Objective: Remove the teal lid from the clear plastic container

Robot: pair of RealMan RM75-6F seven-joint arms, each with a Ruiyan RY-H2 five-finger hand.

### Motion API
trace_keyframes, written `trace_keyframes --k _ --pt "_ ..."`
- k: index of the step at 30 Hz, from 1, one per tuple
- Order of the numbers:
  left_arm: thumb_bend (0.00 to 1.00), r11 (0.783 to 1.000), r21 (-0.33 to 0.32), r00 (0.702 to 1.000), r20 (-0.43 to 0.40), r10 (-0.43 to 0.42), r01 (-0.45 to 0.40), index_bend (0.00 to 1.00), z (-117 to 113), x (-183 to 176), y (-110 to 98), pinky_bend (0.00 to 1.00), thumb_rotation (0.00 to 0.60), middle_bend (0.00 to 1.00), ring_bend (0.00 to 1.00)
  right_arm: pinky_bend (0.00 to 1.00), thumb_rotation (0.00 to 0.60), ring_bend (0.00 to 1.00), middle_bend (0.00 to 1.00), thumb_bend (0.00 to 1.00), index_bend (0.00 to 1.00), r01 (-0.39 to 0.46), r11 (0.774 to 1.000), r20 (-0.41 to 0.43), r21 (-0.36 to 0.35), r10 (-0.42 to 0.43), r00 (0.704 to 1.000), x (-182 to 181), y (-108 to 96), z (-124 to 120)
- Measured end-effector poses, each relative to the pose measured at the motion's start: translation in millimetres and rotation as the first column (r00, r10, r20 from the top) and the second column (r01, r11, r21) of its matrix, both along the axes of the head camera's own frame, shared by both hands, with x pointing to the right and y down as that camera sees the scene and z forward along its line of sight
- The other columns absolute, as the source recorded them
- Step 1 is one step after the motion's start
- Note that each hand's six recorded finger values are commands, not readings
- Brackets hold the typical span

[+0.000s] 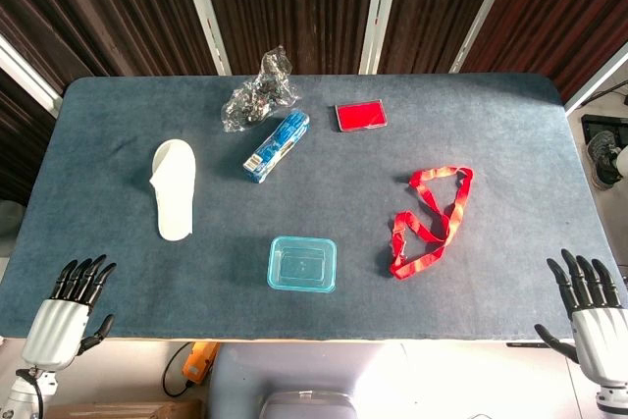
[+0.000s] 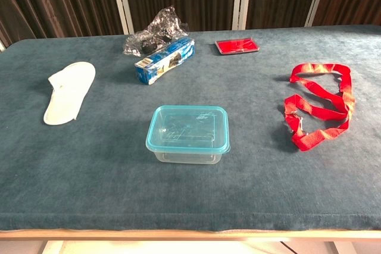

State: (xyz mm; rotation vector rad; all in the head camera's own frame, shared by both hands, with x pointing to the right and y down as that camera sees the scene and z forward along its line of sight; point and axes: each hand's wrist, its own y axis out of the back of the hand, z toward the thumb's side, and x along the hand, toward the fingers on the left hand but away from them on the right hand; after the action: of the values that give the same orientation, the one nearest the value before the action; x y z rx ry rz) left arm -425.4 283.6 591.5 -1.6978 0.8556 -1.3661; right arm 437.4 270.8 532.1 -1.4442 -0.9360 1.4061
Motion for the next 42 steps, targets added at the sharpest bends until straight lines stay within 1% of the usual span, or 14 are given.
trace_keyframes --k 5,8,10,12,14,15,19,21,22,27,30,33,38,42 --pt "0.31 0.999 -0.029 0.999 -0.039 0.016 -0.017 0.0 5 5 1 0.0 0.6 0.0 0.0 0.0 0.6 0.0 0.0 0.14 0.0 -0.001 1.0 0.004 0.0 0.001 1.0 0 -1 0" --pt "0.29 0.995 -0.078 0.992 -0.114 0.051 -0.06 0.0 15 19 3 0.0 0.6 0.0 0.0 0.0 0.6 0.0 0.0 0.14 0.0 -0.002 1.0 0.001 -0.007 0.002 1.0 0 -1 2" --pt "0.28 0.986 -0.13 0.978 -0.192 0.079 -0.105 0.0 25 34 2 0.0 0.6 0.0 0.0 0.0 0.6 0.0 0.0 0.14 0.0 0.002 1.0 0.0 -0.019 -0.002 1.0 -2 -1 5" --pt "0.27 0.971 -0.173 0.954 -0.278 0.114 -0.167 0.0 38 57 -3 0.0 0.6 0.0 0.0 0.0 0.6 0.0 0.0 0.14 0.0 0.008 0.999 0.0 -0.033 -0.008 1.0 -3 -1 8" --pt "0.27 0.958 -0.182 0.927 -0.345 0.147 -0.22 0.0 48 81 -8 0.0 0.6 0.0 0.0 0.0 0.6 0.0 0.0 0.14 0.0 0.017 0.999 0.002 -0.048 -0.017 1.0 -5 -1 11" --pt "0.26 0.952 -0.179 0.909 -0.382 0.166 -0.249 0.0 54 96 -10 0.0 0.6 0.0 0.0 0.0 0.6 0.0 0.0 0.14 0.0 0.02 0.998 0.003 -0.053 -0.02 1.0 -6 -2 11" --pt "0.25 0.938 -0.145 0.861 -0.459 0.219 -0.315 0.0 73 146 -19 0.0 0.6 0.0 0.0 0.0 0.6 0.0 0.0 0.14 0.0 0.025 0.997 0.019 -0.068 -0.024 1.0 -7 -3 13" --pt "0.25 0.93 -0.134 0.845 -0.476 0.242 -0.341 0.0 85 171 -25 0.0 0.6 0.0 0.0 0.0 0.6 0.0 0.0 0.14 0.0 0.028 0.997 0.03 -0.077 -0.026 0.999 -8 -3 13" --pt "0.25 0.928 -0.132 0.842 -0.478 0.248 -0.348 0.0 90 179 -28 0.0 0.6 0.0 0.0 0.0 0.6 0.0 0.0 0.14 0.0 0.031 0.996 0.036 -0.083 -0.028 0.999 -8 -3 13" --pt "0.25 0.93 -0.105 0.844 -0.465 0.267 -0.352 0.0 112 210 -43 0.0 0.6 0.0 0.0 0.0 0.6 0.0 0.0 0.14 0.0 0.04 0.994 0.053 -0.102 -0.035 0.998 -8 -3 14" --pt "0.25 0.931 -0.102 0.849 -0.454 0.27 -0.351 0.0 123 223 -52 0.0 0.6 0.0 0.0 0.0 0.6 0.0 0.0 0.14 0.0 0.043 0.993 0.064 -0.11 -0.036 0.997 -8 -3 13" --pt "0.25 0.927 -0.125 0.852 -0.451 0.265 -0.354 0.0 131 231 -56 0.0 0.6 0.0 0.0 0.0 0.6 0.0 0.0 0.14 0.0 0.045 0.993 0.07 -0.112 -0.037 0.997 -8 -2 12" --pt "0.25 0.916 -0.153 0.853 -0.446 0.271 -0.371 0.0 137 242 -62 0.0 0.6 0.0 0.0 0.0 0.6 0.0 0.0 0.14 0.0 0.046 0.992 0.07 -0.122 -0.038 0.997 -7 -2 13" --pt "0.25 0.919 -0.152 0.857 -0.441 0.266 -0.364 0.0 140 247 -68 0.0 0.6 0.0 0.0 0.0 0.6 0.0 0.0 0.14 0.0 0.049 0.99 0.069 -0.13 -0.04 0.997 -7 -1 14"
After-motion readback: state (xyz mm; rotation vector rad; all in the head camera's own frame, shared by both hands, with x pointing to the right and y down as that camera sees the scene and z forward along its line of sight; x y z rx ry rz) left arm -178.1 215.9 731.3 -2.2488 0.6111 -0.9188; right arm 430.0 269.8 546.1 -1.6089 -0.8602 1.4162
